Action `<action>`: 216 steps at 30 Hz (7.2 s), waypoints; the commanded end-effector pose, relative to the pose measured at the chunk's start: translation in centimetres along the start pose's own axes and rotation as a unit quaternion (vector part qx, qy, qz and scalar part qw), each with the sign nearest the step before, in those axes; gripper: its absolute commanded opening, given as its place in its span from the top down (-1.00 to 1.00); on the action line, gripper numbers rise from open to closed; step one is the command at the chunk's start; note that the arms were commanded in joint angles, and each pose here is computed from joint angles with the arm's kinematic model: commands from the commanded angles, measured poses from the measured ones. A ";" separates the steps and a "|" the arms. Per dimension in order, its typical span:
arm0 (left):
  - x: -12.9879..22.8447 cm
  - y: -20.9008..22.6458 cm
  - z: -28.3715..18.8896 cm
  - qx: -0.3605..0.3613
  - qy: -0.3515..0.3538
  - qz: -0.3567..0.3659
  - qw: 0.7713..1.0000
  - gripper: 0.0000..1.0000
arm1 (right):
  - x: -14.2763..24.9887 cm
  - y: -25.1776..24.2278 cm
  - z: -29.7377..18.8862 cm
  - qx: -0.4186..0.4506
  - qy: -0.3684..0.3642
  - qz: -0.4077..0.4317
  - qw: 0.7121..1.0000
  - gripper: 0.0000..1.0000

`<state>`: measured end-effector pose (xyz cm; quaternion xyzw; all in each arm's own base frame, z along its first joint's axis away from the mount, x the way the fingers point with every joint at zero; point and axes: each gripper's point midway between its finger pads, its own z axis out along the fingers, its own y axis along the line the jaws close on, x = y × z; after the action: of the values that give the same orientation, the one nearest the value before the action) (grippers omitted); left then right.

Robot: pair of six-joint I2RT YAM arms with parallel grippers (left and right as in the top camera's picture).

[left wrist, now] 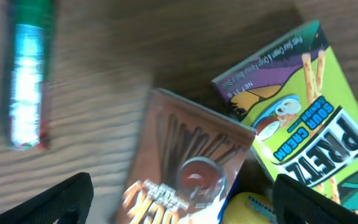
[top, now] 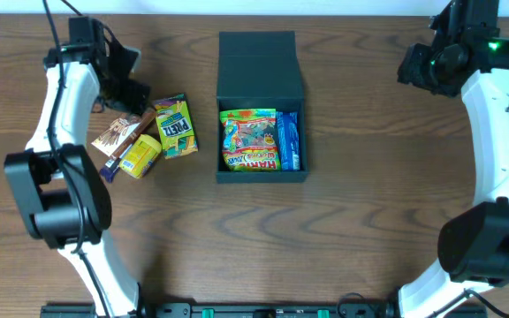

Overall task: Pack container
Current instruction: 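Grasp the brown Pocky box with the left gripper, then carry the Pocky box with the left gripper and lower it into the box, then push the Pocky box down into the box with the left gripper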

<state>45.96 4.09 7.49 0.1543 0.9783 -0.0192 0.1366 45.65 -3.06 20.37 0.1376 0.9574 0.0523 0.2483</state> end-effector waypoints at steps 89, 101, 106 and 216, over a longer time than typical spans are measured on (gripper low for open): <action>-9.4 -31.2 -3.9 0.034 -0.029 0.146 0.988 -0.34 | -2.5 -11.5 -1.6 0.058 -0.041 0.075 0.995 -0.37; -6.9 -31.3 -2.1 0.016 0.020 0.068 0.997 -0.33 | -1.7 -11.5 -1.5 0.059 -0.025 0.077 0.995 -0.38; -6.5 -30.7 -1.3 -0.006 0.032 -0.054 0.998 -0.19 | -1.2 -11.5 -1.5 0.060 -0.015 0.078 0.995 -0.38; -3.8 -29.8 3.1 -0.003 0.047 -0.055 0.997 0.89 | 0.4 -10.9 -1.4 0.045 0.019 0.083 0.995 -0.39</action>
<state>40.43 -27.04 5.38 0.1288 0.9875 -0.0537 0.0736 42.06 -13.23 19.56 0.2292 0.9482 0.0305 0.2178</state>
